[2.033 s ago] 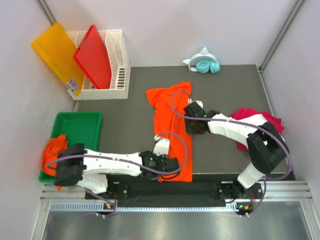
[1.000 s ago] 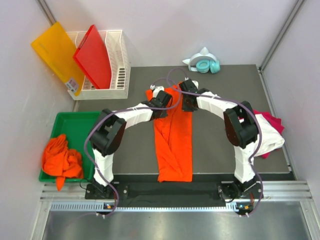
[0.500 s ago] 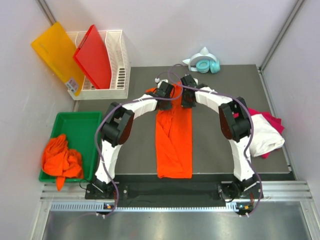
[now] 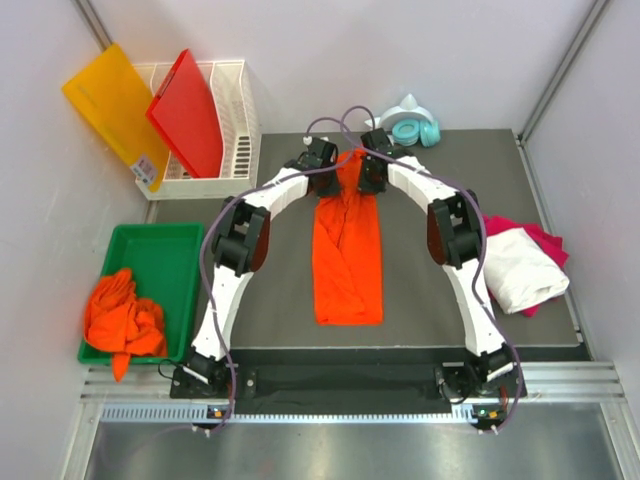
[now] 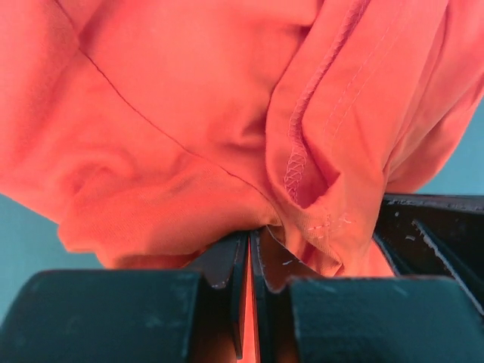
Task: Fold and stack the t-shirts
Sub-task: Grab the bottom of the folded rectangular tshirt with both arms
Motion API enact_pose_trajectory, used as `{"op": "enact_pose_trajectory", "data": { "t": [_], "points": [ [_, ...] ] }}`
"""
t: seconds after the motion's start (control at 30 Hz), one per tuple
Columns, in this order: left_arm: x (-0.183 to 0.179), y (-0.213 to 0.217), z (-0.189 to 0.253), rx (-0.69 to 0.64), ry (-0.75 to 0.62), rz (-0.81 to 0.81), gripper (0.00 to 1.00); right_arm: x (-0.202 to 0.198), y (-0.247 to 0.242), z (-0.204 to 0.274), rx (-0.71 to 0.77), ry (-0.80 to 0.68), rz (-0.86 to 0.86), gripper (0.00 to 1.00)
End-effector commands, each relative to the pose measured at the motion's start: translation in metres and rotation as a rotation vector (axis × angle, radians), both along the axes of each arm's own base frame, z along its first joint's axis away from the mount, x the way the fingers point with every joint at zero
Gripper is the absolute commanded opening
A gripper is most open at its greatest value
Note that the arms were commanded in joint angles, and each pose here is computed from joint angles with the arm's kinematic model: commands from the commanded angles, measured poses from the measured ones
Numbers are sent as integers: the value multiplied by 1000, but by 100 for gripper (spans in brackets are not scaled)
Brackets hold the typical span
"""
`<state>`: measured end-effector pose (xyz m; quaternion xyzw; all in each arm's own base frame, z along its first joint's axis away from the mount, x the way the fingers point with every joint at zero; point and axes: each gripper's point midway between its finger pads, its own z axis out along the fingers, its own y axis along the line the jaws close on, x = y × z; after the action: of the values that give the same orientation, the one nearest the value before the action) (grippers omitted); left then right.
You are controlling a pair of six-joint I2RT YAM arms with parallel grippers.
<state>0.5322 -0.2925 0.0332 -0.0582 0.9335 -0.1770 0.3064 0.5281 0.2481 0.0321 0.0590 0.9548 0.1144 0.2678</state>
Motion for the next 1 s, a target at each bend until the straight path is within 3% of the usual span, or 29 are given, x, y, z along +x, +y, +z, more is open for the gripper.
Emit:
{"op": "enact_pose_trajectory", "data": {
  "t": [0.0, 0.2, 0.33, 0.37, 0.43, 0.47, 0.5, 0.53, 0.57, 0.63, 0.67, 0.73, 0.97],
  "points": [
    [8, 25, -56, 57, 105, 37, 9, 13, -16, -23, 11, 43, -38, 1],
    [29, 28, -55, -4, 96, 63, 9, 28, -19, -17, 47, 13, -24, 2],
    [32, 24, -8, -46, -28, 64, 13, 26, -14, 42, 84, -113, 2, 4],
    [32, 24, 37, -77, -103, 67, 14, 29, -14, 59, 98, -162, -11, 7],
    [16, 28, 50, -81, -112, 68, 18, 15, -15, 98, 124, -208, -18, 19],
    [12, 33, 85, -84, -168, 87, 19, 9, -13, 109, 135, -222, -17, 27],
    [-1, 38, 82, -75, -146, 92, 19, 2, -12, 119, 144, -233, -14, 30],
    [-12, 37, 113, -92, -186, 85, 19, -12, -15, 129, 146, -237, -11, 33],
    [-30, 42, 100, -68, -153, 84, 19, -24, -10, 132, 149, -234, 3, 36],
    [-56, 41, 122, -54, -191, 73, 17, -49, -13, 128, 141, -212, 16, 36],
    [-77, 46, 102, -24, -144, 66, 16, -58, -12, 124, 123, -210, 20, 35],
    [-105, 43, 111, -28, -153, 53, 14, -84, -16, 107, 110, -170, 32, 34],
    [-209, 36, 60, 19, -21, -27, 11, -184, -3, 39, 14, -38, 152, 23]
  ]
}}
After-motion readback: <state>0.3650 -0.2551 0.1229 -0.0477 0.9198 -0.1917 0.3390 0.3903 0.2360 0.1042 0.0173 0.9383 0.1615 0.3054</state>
